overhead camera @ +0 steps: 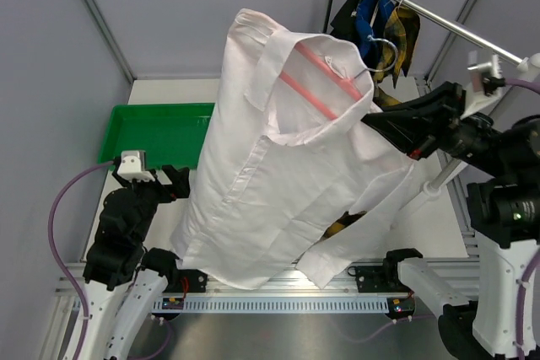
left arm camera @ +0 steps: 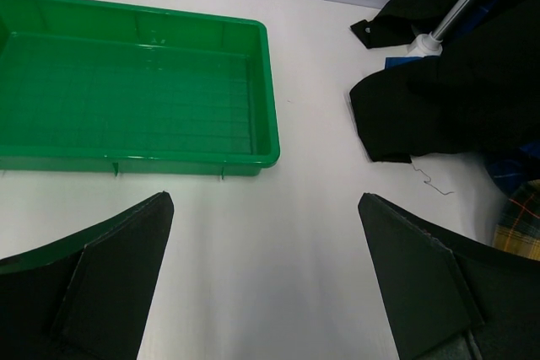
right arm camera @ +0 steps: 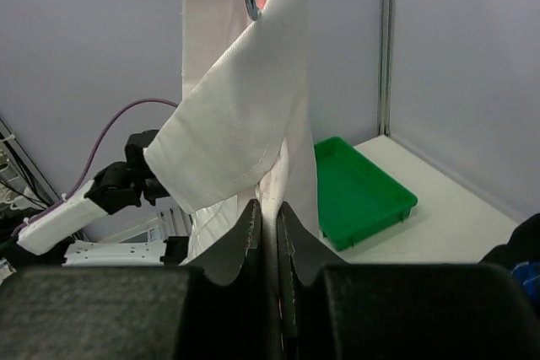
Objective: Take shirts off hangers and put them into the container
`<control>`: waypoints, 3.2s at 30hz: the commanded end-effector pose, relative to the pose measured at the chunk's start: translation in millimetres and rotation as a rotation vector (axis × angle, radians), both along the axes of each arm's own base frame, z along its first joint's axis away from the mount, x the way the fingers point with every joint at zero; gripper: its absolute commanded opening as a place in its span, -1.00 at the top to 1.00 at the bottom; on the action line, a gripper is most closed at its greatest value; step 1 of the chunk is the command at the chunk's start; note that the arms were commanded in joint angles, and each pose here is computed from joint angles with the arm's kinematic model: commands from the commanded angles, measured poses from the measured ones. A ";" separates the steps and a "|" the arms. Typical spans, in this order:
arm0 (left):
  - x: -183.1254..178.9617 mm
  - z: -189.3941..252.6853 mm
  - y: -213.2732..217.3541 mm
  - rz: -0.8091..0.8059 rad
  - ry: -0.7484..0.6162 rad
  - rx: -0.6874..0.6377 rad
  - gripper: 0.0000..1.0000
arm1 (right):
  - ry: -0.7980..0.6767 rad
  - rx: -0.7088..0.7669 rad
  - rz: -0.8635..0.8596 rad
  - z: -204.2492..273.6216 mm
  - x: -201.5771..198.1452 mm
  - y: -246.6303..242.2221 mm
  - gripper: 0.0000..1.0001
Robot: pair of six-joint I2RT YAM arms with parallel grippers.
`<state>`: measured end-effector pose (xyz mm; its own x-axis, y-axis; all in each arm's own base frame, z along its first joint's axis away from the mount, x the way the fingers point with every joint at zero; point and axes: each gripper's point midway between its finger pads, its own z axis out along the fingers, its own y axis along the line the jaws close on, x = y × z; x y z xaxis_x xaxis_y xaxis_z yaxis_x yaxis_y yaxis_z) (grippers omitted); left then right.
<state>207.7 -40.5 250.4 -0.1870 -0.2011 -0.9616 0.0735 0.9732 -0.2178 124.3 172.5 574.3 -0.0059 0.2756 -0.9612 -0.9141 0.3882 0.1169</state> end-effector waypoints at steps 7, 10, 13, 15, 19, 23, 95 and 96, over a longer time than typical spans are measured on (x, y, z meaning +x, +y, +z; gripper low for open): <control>-16.9 71.9 4.2 0.018 -0.047 -0.069 -0.98 | 0.189 -0.082 -0.083 -96.6 85.8 23.7 1.00; -18.3 78.5 -3.5 -0.023 -0.013 -0.074 -0.98 | 0.239 -0.119 -0.062 -127.7 94.9 39.5 1.00; -18.4 90.0 -20.2 -0.110 0.014 -0.086 -0.98 | 0.295 -0.154 -0.035 -162.6 101.2 57.9 1.00; -14.4 95.6 -38.1 -0.198 0.033 -0.102 -0.98 | 0.317 -0.179 -0.023 -179.9 101.1 68.6 1.00; -5.5 107.4 -67.1 -0.327 0.065 -0.156 -0.98 | 0.392 -0.263 -0.006 -230.3 99.6 94.8 1.00; 3.7 126.4 -94.9 -0.434 0.057 -0.236 -0.98 | 0.413 -0.299 0.037 -253.6 88.1 117.8 1.00; -5.3 75.0 -214.7 -0.608 0.103 -0.039 0.02 | 0.425 -0.289 0.086 -264.0 60.8 132.6 1.00; -6.1 72.7 -215.7 -0.616 0.108 -0.034 0.02 | 0.424 -0.293 0.088 -264.7 60.0 132.8 1.00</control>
<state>209.6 -246.5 312.6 -0.3819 -0.0251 -0.9239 0.5462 0.8002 -0.2476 182.7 299.7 279.6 -0.5009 -0.0858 -0.8612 -0.8024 0.4189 0.4250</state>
